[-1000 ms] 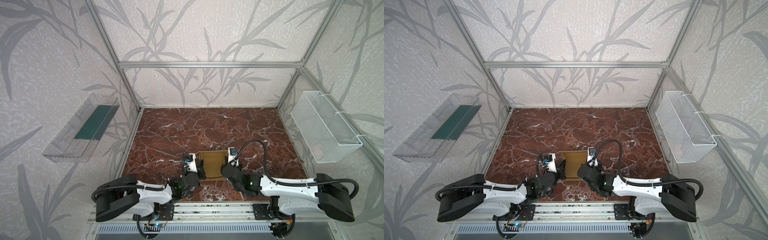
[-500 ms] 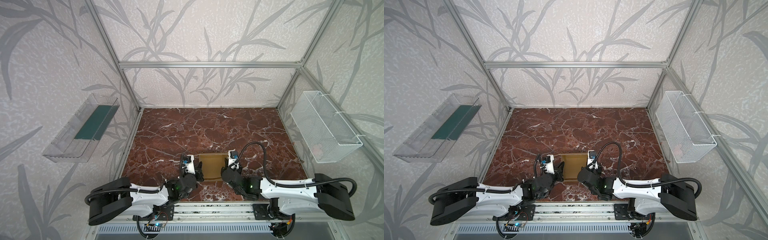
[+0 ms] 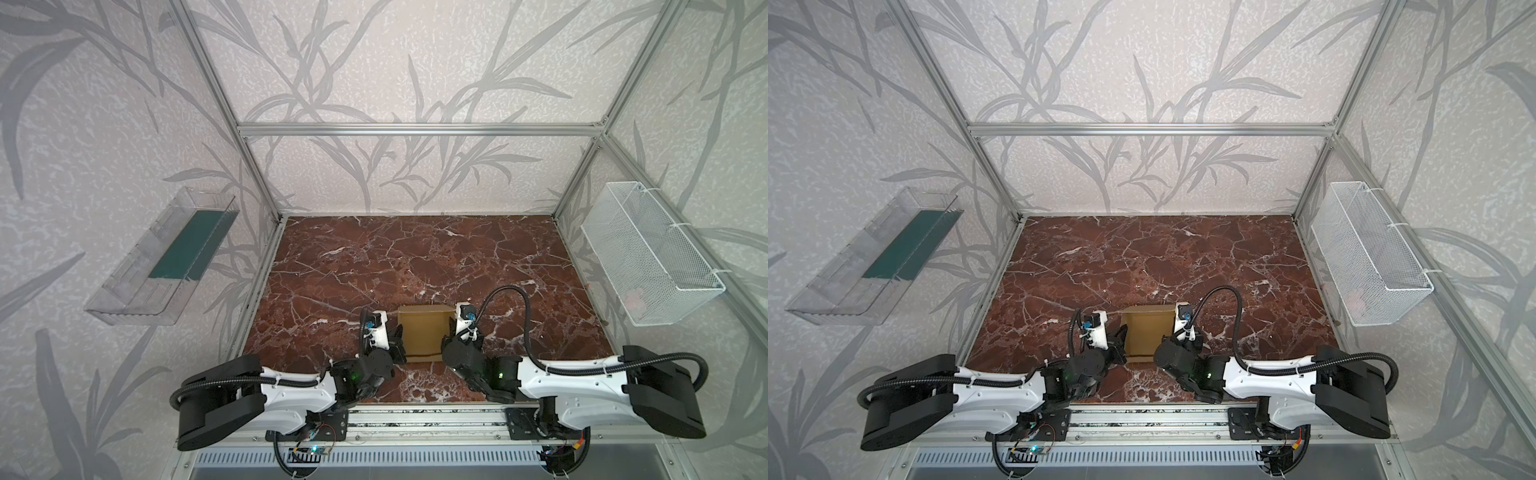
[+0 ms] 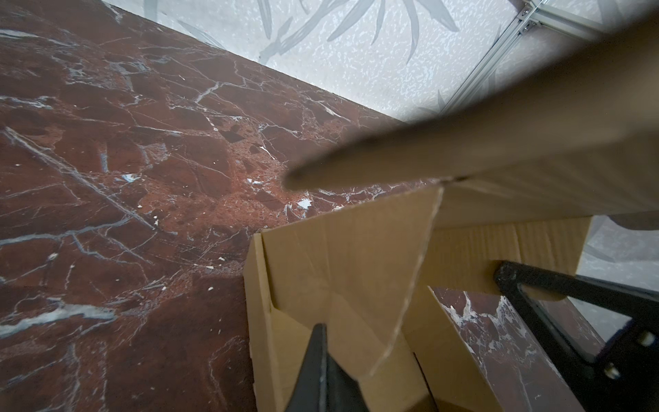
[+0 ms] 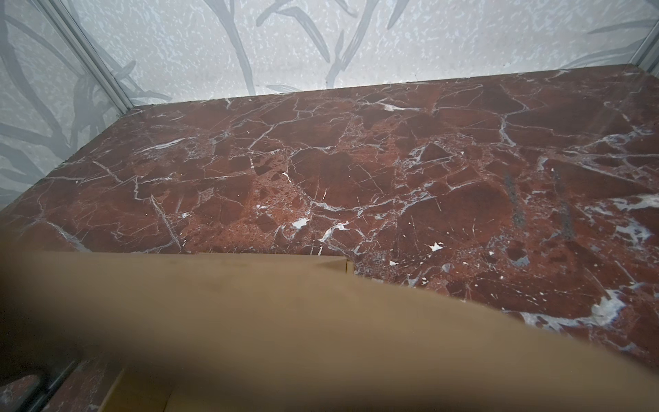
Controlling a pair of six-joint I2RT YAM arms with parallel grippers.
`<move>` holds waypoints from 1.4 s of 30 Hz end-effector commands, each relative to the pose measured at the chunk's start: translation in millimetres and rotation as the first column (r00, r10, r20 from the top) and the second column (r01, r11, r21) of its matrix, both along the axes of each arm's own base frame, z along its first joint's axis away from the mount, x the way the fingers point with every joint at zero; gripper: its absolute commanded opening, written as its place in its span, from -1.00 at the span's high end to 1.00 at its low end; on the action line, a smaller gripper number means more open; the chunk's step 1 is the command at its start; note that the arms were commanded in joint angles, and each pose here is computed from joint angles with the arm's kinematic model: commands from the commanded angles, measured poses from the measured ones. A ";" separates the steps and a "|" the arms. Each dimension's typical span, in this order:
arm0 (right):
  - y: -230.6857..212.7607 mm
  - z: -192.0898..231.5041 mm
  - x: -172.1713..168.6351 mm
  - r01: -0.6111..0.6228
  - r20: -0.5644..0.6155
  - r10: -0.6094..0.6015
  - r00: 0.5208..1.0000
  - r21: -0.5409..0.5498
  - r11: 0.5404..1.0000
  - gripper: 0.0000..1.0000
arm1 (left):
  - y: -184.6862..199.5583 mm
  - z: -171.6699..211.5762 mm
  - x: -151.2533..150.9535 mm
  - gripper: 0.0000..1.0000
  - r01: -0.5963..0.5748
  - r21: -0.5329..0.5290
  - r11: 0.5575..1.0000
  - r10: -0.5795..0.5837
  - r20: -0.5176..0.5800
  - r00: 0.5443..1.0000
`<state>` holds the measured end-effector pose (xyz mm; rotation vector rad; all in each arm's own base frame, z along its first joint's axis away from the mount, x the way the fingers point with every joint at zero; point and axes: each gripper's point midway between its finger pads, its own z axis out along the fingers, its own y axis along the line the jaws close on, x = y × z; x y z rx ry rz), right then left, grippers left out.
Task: Fold the paper box
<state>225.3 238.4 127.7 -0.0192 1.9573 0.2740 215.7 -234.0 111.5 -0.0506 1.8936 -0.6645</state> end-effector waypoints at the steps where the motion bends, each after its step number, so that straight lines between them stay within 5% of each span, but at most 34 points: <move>1: -5.4 -23.4 -8.5 -0.027 -0.048 0.024 0.999 -0.059 0.998 0.90 | 6.2 -9.1 -4.8 0.94 -0.003 0.008 1.000 0.003 -0.024 1.000; 16: -5.3 -22.2 -8.9 -0.025 -0.042 0.023 0.999 -0.053 0.998 0.91 | 24.7 6.4 -7.3 0.19 -0.031 0.017 0.999 0.031 0.000 1.000; 27: -3.1 -21.5 -8.3 -0.027 -0.041 0.025 0.999 -0.056 0.998 0.91 | 38.3 25.0 -12.9 -0.73 -0.013 0.059 0.998 0.010 0.036 0.999; 42: -4.9 -20.8 -10.8 -0.036 -0.051 0.033 0.998 -0.047 0.998 0.82 | 85.4 37.0 -23.5 -0.89 -0.055 0.110 0.992 0.044 0.106 0.993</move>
